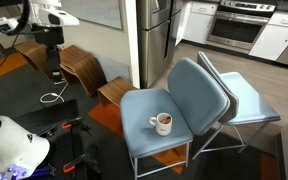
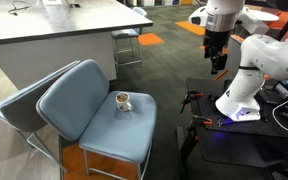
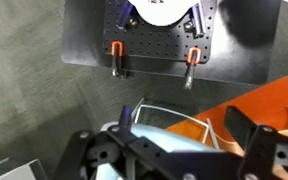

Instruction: Pick the marker from the cup and put it on the chair

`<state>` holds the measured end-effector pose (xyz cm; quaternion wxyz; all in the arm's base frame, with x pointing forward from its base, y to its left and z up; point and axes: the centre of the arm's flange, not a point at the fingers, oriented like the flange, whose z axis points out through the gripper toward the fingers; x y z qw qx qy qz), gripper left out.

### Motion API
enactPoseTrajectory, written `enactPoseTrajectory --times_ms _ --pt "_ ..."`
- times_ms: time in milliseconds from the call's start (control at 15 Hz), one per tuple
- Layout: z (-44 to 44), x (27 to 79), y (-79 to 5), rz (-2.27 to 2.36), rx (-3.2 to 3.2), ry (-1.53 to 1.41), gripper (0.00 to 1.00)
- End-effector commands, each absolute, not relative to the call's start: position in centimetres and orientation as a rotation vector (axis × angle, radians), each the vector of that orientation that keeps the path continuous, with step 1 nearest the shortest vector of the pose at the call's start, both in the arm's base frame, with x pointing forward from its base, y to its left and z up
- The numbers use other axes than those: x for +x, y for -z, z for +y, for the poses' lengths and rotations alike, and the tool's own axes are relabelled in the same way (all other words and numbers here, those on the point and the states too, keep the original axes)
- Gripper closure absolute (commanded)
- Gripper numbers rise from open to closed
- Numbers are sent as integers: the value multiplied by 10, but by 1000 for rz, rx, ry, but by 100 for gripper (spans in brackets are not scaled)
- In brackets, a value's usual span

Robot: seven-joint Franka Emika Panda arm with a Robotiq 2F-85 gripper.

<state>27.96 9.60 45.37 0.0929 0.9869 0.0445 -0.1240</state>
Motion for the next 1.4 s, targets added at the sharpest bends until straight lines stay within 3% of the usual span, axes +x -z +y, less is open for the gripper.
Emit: enactPoseTrajectory --times_ms 0,733,1333 --pt "97 297 -450 107 2954 319 0" --pt "32 514 -364 -185 3119 41 0" --pt "-19 606 -253 -330 3087 32 0"
